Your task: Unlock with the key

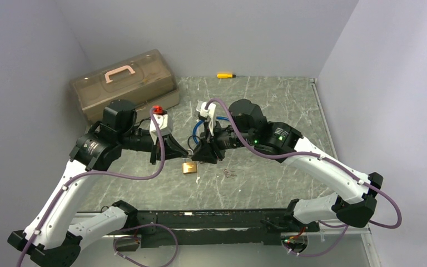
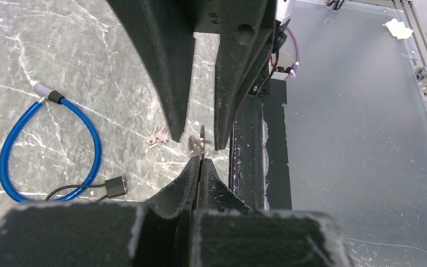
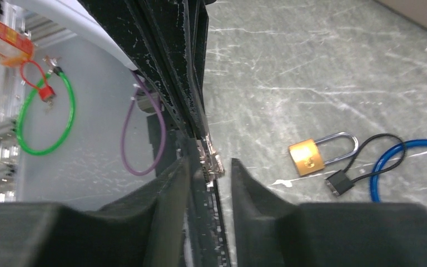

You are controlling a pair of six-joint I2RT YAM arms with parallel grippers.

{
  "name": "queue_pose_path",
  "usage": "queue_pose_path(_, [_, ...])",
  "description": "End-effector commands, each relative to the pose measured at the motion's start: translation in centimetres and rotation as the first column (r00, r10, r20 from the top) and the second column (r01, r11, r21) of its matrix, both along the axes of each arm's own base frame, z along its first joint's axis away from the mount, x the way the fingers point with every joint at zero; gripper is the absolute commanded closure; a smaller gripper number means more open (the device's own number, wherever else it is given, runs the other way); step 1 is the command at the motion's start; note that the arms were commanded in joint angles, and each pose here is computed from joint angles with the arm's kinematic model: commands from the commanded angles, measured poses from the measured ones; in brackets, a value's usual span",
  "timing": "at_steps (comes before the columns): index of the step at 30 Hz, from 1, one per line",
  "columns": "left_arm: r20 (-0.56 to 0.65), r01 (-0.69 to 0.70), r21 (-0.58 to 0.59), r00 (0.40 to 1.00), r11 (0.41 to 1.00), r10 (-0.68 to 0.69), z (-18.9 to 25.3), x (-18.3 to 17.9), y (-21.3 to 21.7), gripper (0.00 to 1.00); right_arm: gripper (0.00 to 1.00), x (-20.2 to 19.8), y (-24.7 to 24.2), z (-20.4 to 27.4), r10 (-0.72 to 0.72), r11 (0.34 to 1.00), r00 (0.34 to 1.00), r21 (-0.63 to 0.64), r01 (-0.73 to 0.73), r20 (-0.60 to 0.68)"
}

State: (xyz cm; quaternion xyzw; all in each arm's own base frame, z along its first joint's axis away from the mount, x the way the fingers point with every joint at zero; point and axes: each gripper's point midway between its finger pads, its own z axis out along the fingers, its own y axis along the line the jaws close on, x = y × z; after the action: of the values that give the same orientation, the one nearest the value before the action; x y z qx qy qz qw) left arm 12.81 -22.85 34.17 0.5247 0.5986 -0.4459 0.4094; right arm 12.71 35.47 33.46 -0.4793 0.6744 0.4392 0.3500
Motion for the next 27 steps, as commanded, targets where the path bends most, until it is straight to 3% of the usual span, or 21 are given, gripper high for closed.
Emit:
queue_pose_path(1, [0.058, 0.007, -0.025, 0.998, 1.0, -0.006, 1.3, -0.4, 0.2, 1.0, 0.53, 0.6, -0.3, 2.4, -0.034, 0.998, 0.997, 0.056, 0.03, 0.068])
queue_pose_path(3, [0.051, 0.013, -0.026, 0.999, 1.0, -0.011, 1.3, -0.6, 0.2, 1.0, 0.39, 0.9, -0.7, 2.9, -0.056, 0.997, 0.994, 0.064, 0.05, 0.092])
queue_pose_path(11, [0.043, 0.034, -0.028, 0.999, 0.999, -0.032, 1.4, -1.1, 0.2, 1.0, 0.35, 0.7, -1.5, 4.1, -0.074, 0.989, 0.986, 0.136, 0.054, 0.147])
queue_pose_path(15, [0.031, 0.03, -0.037, 0.999, 0.999, -0.028, 1.6, -1.1, 0.1, 1.0, 0.38, -0.5, -0.7, 4.5, -0.011, 0.974, 0.99, 0.225, -0.021, 0.143])
queue_pose_path(20, [0.026, 0.037, -0.045, 0.999, 0.998, -0.036, 1.9, -1.3, 0.1, 1.0, 0.54, -1.3, 0.0, 4.3, 0.054, 0.958, 0.99, 0.274, -0.088, 0.132])
queue_pose_path(27, [0.027, 0.046, -0.05, 0.999, 0.998, -0.044, 2.1, -1.6, 0.1, 1.0, 0.58, -0.9, 0.3, 4.1, 0.078, 0.952, 0.992, 0.289, -0.104, 0.101])
